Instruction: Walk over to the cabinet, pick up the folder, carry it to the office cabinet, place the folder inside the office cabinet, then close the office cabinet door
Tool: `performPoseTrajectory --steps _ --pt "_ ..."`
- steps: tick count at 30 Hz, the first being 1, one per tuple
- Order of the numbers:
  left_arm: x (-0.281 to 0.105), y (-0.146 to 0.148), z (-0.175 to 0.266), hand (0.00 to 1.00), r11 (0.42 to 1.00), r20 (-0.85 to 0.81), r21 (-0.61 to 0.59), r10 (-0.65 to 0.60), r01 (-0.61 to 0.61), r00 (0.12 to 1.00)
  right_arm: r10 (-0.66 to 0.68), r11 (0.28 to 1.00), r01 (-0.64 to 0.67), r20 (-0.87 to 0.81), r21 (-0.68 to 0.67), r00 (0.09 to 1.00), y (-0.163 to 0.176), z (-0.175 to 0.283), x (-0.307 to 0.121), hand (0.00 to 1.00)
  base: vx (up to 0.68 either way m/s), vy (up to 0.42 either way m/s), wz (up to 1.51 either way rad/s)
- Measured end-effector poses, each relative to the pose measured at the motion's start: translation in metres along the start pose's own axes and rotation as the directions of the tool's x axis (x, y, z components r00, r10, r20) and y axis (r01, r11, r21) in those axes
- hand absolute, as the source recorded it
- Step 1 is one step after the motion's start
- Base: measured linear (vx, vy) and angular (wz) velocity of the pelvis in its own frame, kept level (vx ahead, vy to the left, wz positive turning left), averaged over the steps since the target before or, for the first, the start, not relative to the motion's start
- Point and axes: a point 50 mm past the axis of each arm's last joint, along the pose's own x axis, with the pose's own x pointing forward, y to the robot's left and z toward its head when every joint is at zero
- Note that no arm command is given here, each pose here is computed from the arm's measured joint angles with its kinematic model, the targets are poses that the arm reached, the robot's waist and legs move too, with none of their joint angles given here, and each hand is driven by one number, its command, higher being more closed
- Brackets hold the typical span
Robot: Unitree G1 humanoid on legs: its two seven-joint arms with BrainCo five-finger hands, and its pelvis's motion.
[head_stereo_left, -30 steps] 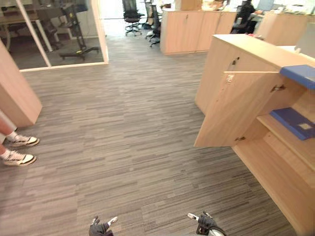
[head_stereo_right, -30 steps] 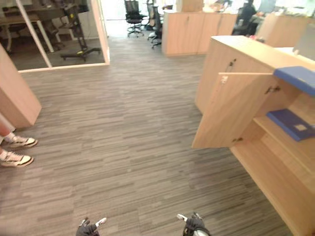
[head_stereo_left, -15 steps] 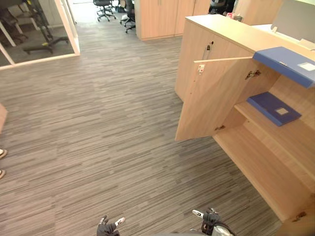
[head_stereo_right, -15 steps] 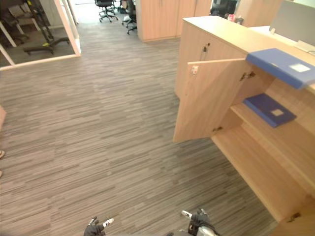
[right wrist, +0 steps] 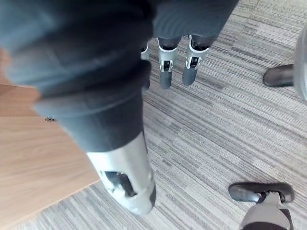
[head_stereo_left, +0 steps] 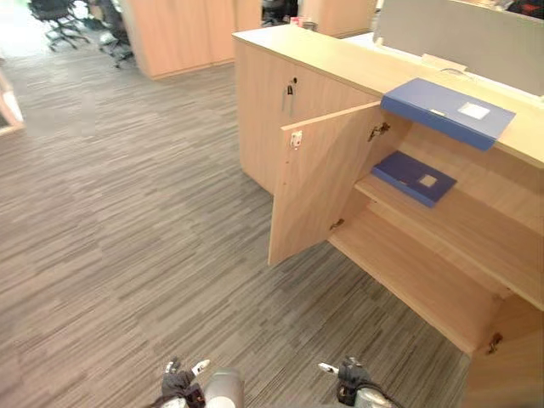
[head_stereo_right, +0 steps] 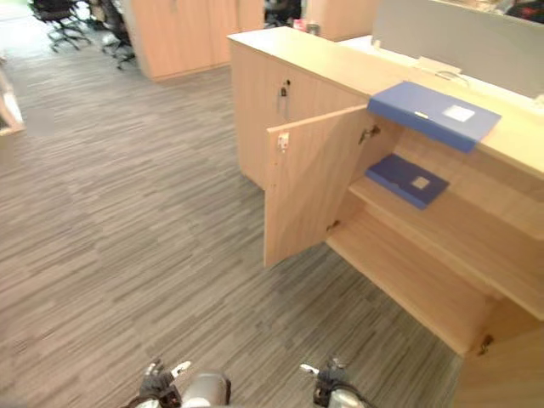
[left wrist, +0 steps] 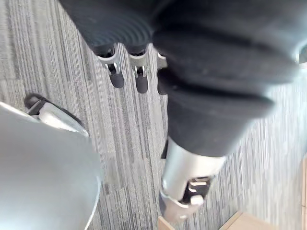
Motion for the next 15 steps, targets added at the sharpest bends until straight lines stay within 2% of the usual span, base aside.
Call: performPoseTrajectory --steps 7,12,15 --pt "0.0 0.004 -0.007 0.0 1.0 -0.041 -0.005 0.022 -0.022 0.999 0.034 0.999 -0.033 0.056 -0.025 0.998 0.009 0.017 0.002 0.0 0.17 0.274 -0.77" --pt "-0.001 -0.003 -0.009 0.0 0.998 -0.052 0.054 -0.009 0.012 0.999 -0.001 1.0 0.0 -0.008 -0.022 1.0 -0.005 -0.006 -0.002 0.0 -0.03 0.123 -0.96" --pt "-0.002 -0.006 -0.012 0.0 0.997 -0.058 0.075 -0.024 0.028 0.998 -0.013 1.0 0.014 0.02 -0.019 1.0 -0.011 -0.002 -0.003 0.0 -0.12 0.058 -0.8"
